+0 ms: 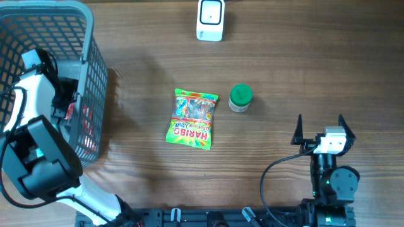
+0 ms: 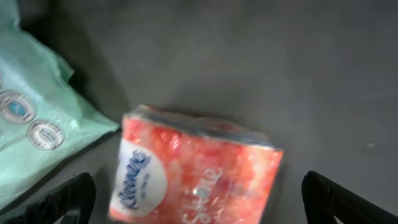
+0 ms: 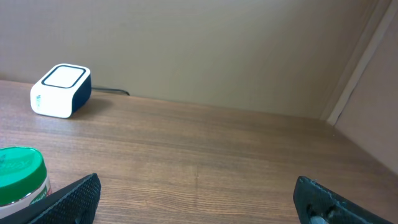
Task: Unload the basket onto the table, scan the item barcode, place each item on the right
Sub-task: 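Reach the left gripper into the basket and grasp the red-white packet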
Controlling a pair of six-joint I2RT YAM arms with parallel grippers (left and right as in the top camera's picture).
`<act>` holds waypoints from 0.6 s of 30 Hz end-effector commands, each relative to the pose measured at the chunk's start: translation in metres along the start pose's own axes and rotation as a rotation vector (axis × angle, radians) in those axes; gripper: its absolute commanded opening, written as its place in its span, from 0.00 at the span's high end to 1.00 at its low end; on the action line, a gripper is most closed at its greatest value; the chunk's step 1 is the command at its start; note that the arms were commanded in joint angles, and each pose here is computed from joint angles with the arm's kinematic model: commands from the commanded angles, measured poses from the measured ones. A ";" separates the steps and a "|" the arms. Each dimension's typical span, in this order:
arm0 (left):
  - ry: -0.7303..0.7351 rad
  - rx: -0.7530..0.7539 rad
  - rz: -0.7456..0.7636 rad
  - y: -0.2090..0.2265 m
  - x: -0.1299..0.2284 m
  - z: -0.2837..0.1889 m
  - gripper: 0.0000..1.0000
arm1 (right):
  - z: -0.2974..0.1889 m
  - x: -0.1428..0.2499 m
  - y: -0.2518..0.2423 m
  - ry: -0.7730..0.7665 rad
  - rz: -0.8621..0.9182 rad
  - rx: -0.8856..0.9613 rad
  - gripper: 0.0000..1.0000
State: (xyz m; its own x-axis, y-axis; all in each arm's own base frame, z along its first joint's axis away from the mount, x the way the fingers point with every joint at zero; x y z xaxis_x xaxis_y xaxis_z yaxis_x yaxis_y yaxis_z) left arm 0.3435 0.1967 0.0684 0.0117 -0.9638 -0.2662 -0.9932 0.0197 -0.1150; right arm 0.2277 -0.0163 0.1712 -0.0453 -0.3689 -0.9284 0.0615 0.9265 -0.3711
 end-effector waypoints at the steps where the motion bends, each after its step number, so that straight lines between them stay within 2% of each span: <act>1: -0.012 -0.015 0.027 0.003 -0.002 0.008 0.00 | 0.000 -0.002 0.001 -0.010 -0.011 -0.008 0.00; 4: 0.014 -0.048 0.040 0.007 0.004 0.023 0.00 | 0.000 -0.002 0.001 -0.010 -0.011 -0.008 0.00; 7: 0.055 -0.092 0.120 0.013 0.013 0.040 0.00 | 0.000 -0.002 0.001 -0.010 -0.011 -0.008 0.00; 9: 0.069 -0.113 0.159 0.017 0.016 0.044 0.09 | 0.000 -0.002 0.001 -0.010 -0.011 -0.008 0.00; 11: 0.071 -0.124 0.161 0.020 0.016 0.043 0.31 | 0.000 -0.002 0.001 -0.010 -0.011 -0.008 0.00; 12: 0.071 -0.124 0.161 0.020 0.016 0.042 0.37 | 0.000 -0.002 0.001 -0.010 -0.011 -0.008 0.00; 13: 0.071 -0.123 0.161 0.020 0.015 0.039 0.47 | 0.000 -0.002 0.001 -0.010 -0.011 -0.008 0.00; 14: 0.065 -0.113 0.159 0.019 0.014 0.033 0.52 | 0.000 -0.002 0.001 -0.010 -0.011 -0.008 0.00; 18: 0.017 -0.035 0.165 0.005 -0.003 -0.007 0.50 | 0.000 -0.002 0.001 -0.010 -0.011 -0.008 0.00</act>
State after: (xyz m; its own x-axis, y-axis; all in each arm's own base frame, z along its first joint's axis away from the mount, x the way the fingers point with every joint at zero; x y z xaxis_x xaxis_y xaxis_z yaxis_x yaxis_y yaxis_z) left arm 0.3369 0.1925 0.0487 -0.1353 -0.9635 -0.2311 -0.9898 0.1420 -0.0127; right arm 0.2277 -0.0163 0.1712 -0.0453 -0.3689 -0.9284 0.0615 0.9265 -0.3711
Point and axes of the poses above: each gripper's point midway between its finger pads, its own z axis out along the fingers, its own y axis along the line the jaws close on, x = y × z, the point moved 2 cm from there along -z, back along the fingers, and after that the axes turned 12 degrees about -z, right-handed, at the moved point
